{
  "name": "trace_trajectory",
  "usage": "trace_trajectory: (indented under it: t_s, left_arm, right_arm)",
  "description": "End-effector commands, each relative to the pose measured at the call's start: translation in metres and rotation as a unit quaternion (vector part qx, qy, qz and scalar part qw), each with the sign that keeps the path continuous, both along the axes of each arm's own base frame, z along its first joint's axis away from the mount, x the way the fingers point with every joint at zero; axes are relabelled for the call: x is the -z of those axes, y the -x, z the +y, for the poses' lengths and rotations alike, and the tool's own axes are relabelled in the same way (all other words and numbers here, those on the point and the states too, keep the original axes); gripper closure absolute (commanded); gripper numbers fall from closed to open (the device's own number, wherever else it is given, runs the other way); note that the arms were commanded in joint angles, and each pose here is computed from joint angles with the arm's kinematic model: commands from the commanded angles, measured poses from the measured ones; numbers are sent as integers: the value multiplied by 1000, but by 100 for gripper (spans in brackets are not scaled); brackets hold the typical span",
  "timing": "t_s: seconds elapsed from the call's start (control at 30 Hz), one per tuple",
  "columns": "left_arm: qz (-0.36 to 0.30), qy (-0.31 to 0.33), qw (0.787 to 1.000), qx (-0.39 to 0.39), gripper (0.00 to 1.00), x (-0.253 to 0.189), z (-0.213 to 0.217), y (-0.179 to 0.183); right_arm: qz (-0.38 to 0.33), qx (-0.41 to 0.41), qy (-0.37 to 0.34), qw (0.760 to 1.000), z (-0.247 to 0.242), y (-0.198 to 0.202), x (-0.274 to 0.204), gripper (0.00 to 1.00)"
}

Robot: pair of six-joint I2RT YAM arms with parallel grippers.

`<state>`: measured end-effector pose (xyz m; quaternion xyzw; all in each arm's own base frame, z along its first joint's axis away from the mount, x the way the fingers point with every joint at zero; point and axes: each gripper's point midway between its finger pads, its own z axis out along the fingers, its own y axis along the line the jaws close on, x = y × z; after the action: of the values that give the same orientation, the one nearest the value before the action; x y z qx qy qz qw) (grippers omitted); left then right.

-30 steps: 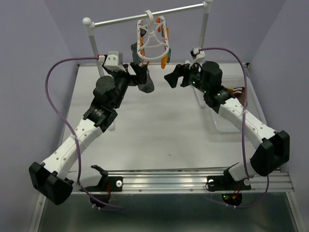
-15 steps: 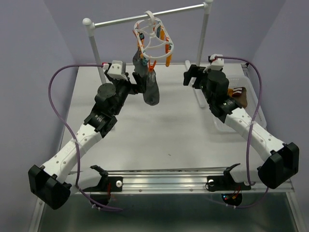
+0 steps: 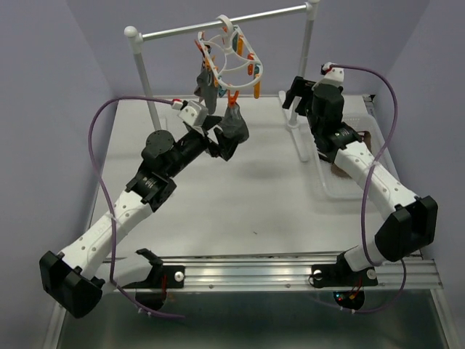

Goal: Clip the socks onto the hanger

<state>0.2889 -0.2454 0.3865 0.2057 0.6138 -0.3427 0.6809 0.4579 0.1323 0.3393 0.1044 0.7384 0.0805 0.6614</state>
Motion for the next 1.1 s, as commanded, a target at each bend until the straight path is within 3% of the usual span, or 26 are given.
trace_trajectory:
  t_s: [0.0,0.27,0.5,0.73,1.07]
  left_arm:
    - [-24,3,998,54,1,-28,-30,3]
    - [7,-12,996,93,1,-24,-83,-20]
    - [28,-1,997,75,1,-20,-97,-39]
    - [58,18,994,-88,1,-11,-64,-89]
    - [58,30,980,-189,1,-15,-30,-105]
  right_arm:
    - [-10,3,-26,1000,-12,-17,-21,0]
    - [6,-1,-33,999,-16,-38,-11,0]
    - [8,-34,-32,999,-7,-42,-10,0]
    - [-8,-121,-17,992,21,-41,-15,0]
    - [-68,-212,49,974,43,-30,-49,0]
